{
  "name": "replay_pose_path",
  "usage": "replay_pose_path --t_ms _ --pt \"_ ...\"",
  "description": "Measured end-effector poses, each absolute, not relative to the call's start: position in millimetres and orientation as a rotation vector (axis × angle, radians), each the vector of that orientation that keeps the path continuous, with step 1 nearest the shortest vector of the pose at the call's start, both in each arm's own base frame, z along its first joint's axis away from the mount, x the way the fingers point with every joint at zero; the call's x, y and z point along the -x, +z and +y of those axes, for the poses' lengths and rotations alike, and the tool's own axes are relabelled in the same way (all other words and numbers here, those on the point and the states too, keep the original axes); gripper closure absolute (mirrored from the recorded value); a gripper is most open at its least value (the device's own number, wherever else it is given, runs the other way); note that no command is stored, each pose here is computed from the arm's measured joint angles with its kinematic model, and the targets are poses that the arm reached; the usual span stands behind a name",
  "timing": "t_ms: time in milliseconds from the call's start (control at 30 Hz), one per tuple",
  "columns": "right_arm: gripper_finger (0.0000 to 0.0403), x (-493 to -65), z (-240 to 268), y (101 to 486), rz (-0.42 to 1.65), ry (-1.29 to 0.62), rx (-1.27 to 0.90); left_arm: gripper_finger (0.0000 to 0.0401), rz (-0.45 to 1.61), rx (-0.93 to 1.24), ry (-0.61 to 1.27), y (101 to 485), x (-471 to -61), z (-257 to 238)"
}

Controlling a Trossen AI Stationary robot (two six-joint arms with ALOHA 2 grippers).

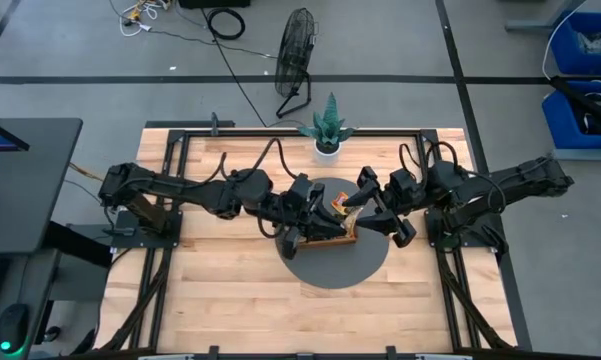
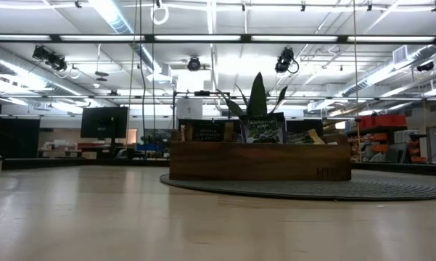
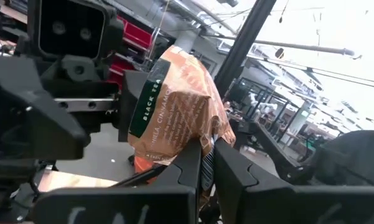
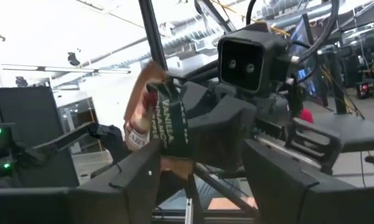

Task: Pick & Place Tea
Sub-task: Put the brown tea bag into the left section of the wooden organizer

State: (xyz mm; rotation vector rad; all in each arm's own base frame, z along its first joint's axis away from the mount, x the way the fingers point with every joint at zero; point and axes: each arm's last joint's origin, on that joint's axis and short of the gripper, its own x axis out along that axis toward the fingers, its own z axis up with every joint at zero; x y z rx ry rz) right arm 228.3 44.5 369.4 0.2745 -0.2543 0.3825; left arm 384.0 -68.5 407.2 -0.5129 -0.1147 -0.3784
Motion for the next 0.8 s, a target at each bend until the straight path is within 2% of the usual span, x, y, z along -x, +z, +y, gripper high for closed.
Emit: replay_pose_path --t_ms 167,333,400,800 --pt "0.0241 -229.2 45.7 368.3 -0.252 0.414 -0.236 0.0373 -0.111 0.512 -0.386 406.2 -384.9 -68.8" --pt "0.0358 -228.8 46.7 368.0 -0.253 0.445 -0.191 0.0371 -0.110 0.506 -0.384 405.9 -385.2 -67.4" --pt "0.0390 -228.6 47.1 368.0 -0.255 0.459 -0.173 0.0370 -0.109 0.507 -0.384 405.9 -385.2 -67.3" --pt "0.0401 -226.1 46.8 368.4 -0.249 0.464 -0.175 0.0360 -0.071 0.526 -0.377 403.0 -385.7 -66.9"
